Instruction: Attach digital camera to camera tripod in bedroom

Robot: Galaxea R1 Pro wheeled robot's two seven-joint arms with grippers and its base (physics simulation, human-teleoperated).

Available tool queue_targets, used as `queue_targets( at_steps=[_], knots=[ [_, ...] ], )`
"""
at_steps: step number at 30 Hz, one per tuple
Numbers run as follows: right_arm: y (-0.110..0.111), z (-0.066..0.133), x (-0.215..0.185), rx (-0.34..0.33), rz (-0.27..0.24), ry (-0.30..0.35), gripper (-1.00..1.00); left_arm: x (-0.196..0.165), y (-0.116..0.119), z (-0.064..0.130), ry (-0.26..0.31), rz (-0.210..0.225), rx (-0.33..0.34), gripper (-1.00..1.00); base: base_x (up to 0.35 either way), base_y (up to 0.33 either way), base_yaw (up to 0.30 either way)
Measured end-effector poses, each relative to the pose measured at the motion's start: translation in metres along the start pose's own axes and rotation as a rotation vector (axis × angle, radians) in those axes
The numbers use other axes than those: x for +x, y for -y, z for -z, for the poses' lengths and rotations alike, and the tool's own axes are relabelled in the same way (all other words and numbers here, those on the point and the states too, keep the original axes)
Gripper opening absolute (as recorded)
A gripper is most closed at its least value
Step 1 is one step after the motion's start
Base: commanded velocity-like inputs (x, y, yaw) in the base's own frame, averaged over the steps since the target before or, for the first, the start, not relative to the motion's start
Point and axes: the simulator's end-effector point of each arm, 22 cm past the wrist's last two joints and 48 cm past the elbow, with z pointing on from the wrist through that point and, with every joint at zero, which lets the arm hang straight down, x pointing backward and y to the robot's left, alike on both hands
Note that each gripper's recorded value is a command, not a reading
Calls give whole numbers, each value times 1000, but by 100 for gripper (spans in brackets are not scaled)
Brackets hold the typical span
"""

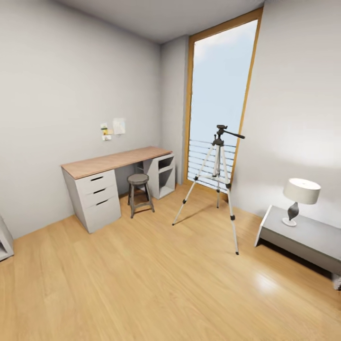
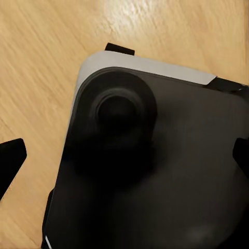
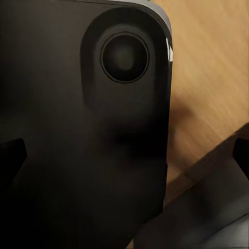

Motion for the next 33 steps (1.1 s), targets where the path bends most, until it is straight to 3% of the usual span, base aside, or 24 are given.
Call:
queue_targets(
  at_steps=[33],
  knots=[
    [0, 0, 0, 0, 1, -2, 100, 1, 0, 0, -1, 0, 0, 100, 0, 0, -290]
  ],
)
